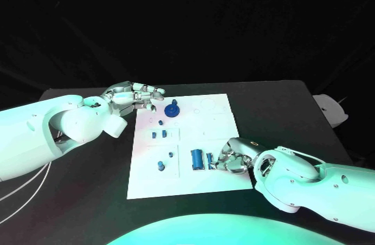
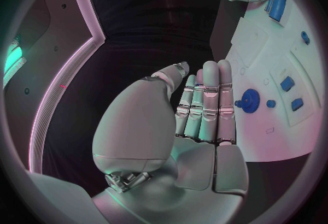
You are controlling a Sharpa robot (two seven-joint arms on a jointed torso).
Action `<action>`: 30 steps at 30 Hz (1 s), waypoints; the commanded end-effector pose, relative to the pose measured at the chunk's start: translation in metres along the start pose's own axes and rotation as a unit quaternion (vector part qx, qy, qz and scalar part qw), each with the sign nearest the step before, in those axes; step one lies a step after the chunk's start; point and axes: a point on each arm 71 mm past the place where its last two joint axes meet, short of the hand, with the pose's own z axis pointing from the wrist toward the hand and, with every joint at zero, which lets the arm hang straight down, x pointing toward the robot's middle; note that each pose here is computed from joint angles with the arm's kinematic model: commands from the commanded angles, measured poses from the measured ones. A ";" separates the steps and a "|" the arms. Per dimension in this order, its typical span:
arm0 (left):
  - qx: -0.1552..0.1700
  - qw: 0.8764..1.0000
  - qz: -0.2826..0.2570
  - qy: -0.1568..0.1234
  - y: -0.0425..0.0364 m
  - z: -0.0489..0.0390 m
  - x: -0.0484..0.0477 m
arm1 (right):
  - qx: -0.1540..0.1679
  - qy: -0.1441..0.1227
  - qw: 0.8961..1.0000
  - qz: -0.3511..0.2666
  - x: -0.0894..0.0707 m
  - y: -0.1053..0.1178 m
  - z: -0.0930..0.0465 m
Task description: Assemble the parts on the task board
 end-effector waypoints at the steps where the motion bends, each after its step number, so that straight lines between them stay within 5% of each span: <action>1: 0.003 1.000 0.001 0.010 -0.0008 -0.0001 0.0019 | -0.003 -0.020 1.000 0.002 -0.003 0.000 -0.003; 8: 0.007 1.000 -0.003 0.007 -0.0012 -0.0003 0.0010 | -0.059 -0.055 0.995 0.052 -0.018 0.003 -0.008; 12: 0.016 1.000 -0.009 -0.002 -0.0016 0.0014 -0.0002 | -0.091 -0.071 0.985 0.130 -0.041 -0.003 0.001; 19: 0.036 0.998 -0.025 -0.036 0.0017 0.0093 -0.0063 | -0.079 -0.102 0.945 0.300 -0.086 -0.038 0.039; 25: 0.068 0.992 -0.051 -0.089 0.0054 0.0263 -0.0132 | -0.073 -0.131 0.905 0.398 -0.108 -0.060 0.076; 30: 0.080 0.987 -0.069 -0.118 0.0091 0.0382 -0.0180 | -0.092 -0.144 0.891 0.420 -0.119 -0.060 0.097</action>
